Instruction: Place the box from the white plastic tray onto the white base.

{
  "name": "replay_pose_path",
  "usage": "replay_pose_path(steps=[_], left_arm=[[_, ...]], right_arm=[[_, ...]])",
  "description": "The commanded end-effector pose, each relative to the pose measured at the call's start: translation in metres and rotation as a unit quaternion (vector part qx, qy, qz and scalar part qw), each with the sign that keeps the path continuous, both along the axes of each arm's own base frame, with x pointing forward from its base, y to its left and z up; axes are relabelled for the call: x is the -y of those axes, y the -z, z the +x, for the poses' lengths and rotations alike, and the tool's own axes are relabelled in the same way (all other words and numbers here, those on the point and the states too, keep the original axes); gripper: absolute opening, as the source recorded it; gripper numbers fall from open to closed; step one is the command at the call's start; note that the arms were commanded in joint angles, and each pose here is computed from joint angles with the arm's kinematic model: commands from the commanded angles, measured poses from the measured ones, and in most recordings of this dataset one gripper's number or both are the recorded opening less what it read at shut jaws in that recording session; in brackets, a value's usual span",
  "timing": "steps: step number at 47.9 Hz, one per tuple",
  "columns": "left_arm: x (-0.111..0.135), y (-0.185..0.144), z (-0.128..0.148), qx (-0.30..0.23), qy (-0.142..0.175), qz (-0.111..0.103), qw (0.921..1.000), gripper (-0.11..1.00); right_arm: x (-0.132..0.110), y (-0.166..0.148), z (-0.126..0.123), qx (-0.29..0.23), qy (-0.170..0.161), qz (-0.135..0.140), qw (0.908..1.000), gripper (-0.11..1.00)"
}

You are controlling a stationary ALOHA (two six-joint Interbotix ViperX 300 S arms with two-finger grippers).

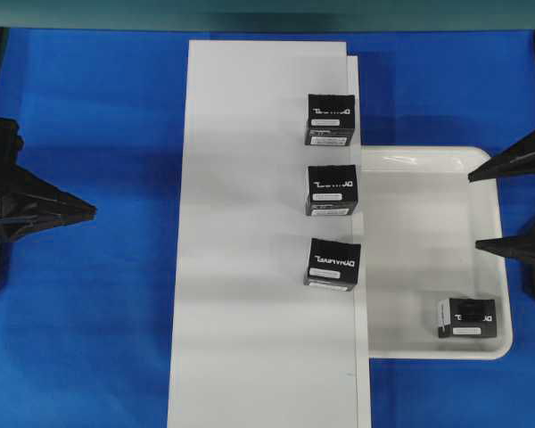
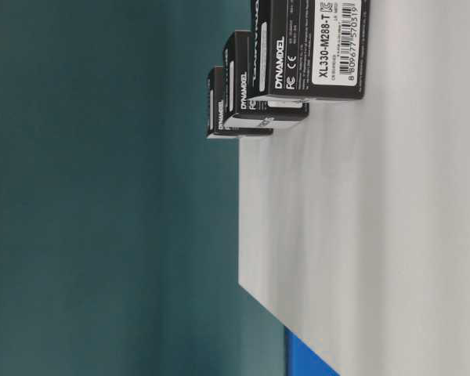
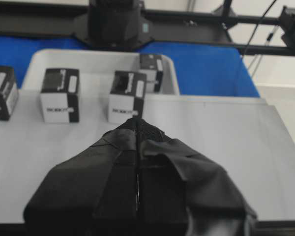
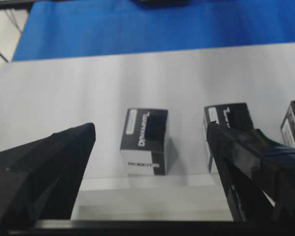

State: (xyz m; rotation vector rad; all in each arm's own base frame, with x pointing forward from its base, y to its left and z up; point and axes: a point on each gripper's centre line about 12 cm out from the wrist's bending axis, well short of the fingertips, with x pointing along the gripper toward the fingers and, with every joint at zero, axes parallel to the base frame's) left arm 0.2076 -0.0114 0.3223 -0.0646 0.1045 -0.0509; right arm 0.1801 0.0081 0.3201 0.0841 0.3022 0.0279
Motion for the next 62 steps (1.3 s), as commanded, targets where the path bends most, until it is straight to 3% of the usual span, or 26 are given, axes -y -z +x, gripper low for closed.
replay_pose_path(steps=[1,62], left_arm=[[0.0004,-0.0063,0.0014,0.009,0.001,0.001,1.0,-0.07],[0.0017,-0.0063,0.0013,0.009,0.004,-0.001,1.0,-0.07]], right_arm=[[0.0006,-0.0037,0.0004,0.008,0.001,0.0,1.0,0.98],[0.0041,-0.003,-0.0053,0.026,0.011,0.003,0.9996,0.98]])
